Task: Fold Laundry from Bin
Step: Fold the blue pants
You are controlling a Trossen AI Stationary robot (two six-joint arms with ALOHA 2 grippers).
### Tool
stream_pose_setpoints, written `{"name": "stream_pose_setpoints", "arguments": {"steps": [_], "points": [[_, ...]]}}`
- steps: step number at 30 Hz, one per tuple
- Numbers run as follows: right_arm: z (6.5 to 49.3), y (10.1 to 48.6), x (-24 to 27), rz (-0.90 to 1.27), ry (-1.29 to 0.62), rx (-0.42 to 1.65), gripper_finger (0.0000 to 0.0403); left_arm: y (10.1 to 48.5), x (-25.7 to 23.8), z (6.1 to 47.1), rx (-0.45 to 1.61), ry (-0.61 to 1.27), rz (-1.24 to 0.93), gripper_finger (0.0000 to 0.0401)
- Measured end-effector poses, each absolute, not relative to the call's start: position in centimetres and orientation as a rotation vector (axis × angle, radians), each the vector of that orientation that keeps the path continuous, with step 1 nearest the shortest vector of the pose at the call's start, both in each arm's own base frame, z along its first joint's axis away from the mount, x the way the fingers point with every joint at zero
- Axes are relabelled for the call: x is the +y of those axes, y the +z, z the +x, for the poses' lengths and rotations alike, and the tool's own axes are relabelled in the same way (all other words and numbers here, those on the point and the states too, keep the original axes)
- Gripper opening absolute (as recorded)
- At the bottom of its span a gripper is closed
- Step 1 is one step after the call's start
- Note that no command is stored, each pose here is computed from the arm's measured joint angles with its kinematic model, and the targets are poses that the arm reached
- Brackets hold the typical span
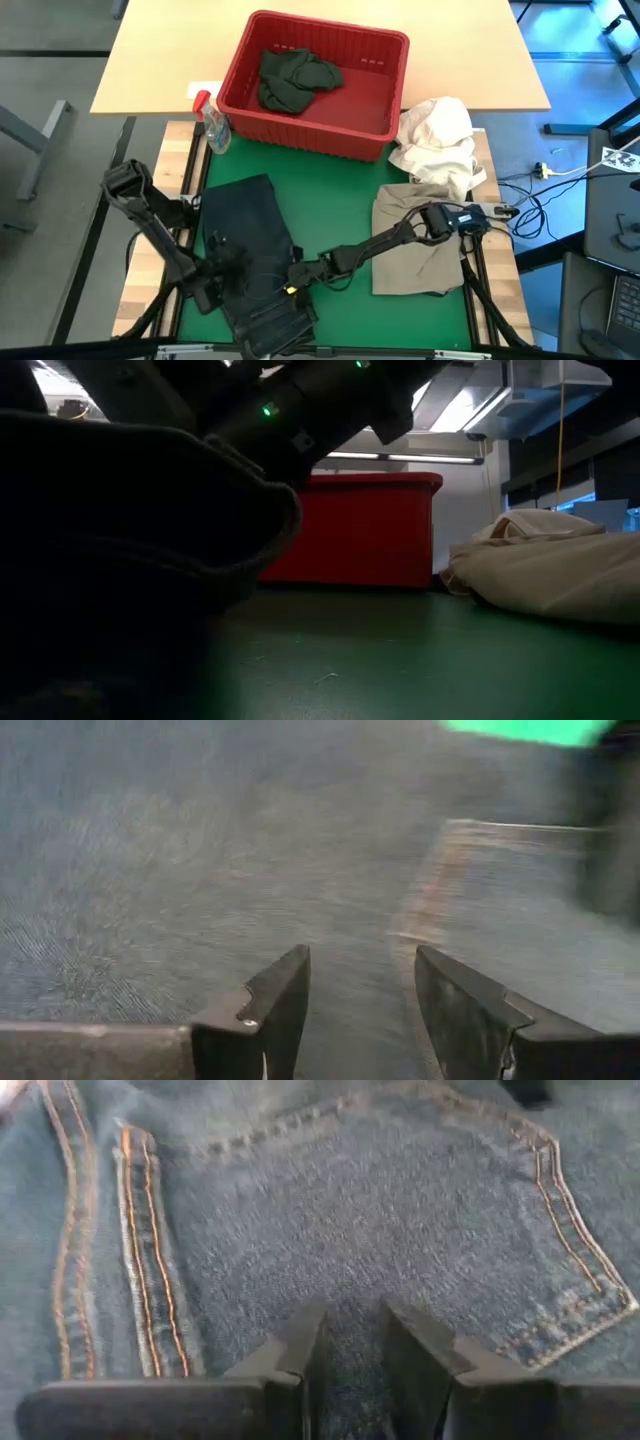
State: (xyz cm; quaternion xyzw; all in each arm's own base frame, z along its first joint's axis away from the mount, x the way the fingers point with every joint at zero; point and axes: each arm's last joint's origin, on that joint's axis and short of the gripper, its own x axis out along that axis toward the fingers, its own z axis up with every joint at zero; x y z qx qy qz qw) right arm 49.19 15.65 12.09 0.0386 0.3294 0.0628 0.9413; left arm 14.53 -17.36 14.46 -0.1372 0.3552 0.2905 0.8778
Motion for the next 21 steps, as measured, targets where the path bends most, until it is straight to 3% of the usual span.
{"name": "stream_pose_setpoints", "arguments": {"steps": [7,12,21], "points": [[48.0,12.1,15.2,0.010,0.053,0.814,0.0097,10.4,-13.4,16.2,0.701,0.624,-0.335,0.0176],[46.7,12.3,15.2,-0.099,0.009,0.924,0.0097,9.6,-10.7,18.5,0.676,0.577,-0.284,0.0176],[43.5,18.4,13.7,-0.318,-0.058,1.035,0.0097,11.2,-7.8,22.2,0.715,0.436,-0.120,0.0176]]}}
